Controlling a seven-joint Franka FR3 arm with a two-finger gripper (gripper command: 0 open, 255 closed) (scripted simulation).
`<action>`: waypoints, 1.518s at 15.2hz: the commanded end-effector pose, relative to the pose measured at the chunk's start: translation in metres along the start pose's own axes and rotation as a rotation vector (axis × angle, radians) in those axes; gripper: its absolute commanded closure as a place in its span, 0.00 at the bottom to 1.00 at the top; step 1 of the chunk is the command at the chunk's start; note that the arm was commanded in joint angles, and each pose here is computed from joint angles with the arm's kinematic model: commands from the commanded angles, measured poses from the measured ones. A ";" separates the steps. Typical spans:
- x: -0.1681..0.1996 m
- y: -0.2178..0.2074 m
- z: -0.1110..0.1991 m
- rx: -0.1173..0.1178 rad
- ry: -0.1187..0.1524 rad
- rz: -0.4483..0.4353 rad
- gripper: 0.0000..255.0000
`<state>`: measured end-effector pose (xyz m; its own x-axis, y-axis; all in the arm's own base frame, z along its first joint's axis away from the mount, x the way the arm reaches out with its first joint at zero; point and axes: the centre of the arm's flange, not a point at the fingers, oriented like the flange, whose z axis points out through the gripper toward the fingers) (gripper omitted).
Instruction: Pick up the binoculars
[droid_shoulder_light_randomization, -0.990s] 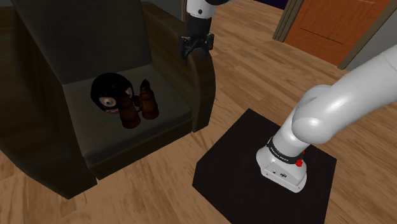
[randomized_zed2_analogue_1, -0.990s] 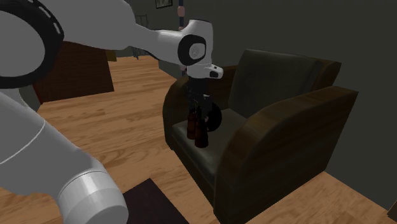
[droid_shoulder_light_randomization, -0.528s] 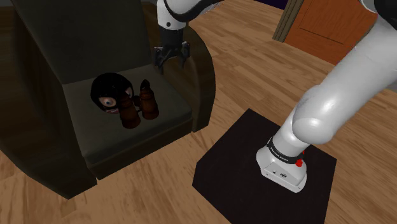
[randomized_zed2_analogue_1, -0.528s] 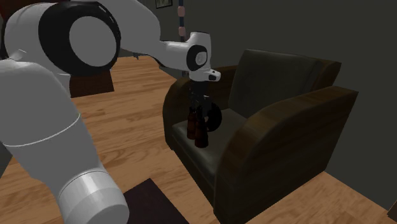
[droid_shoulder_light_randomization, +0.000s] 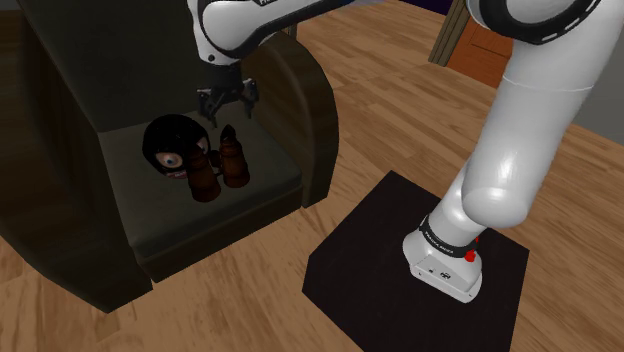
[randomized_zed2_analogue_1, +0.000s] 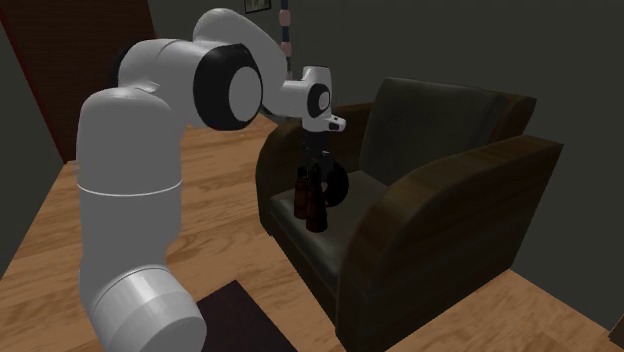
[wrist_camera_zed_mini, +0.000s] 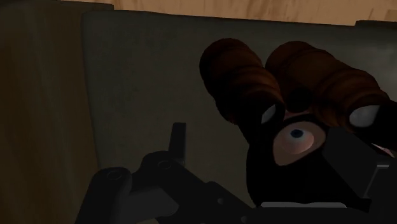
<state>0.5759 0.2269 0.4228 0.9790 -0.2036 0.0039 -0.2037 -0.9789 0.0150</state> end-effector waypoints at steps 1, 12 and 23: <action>0.013 -0.016 0.012 -0.009 0.001 0.008 0.00; 0.013 -0.018 0.051 -0.009 0.001 0.008 1.00; 0.013 -0.017 0.036 -0.009 0.001 0.008 1.00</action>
<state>0.5919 0.2396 0.3807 0.9774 -0.2112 0.0033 -0.2112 -0.9771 0.0254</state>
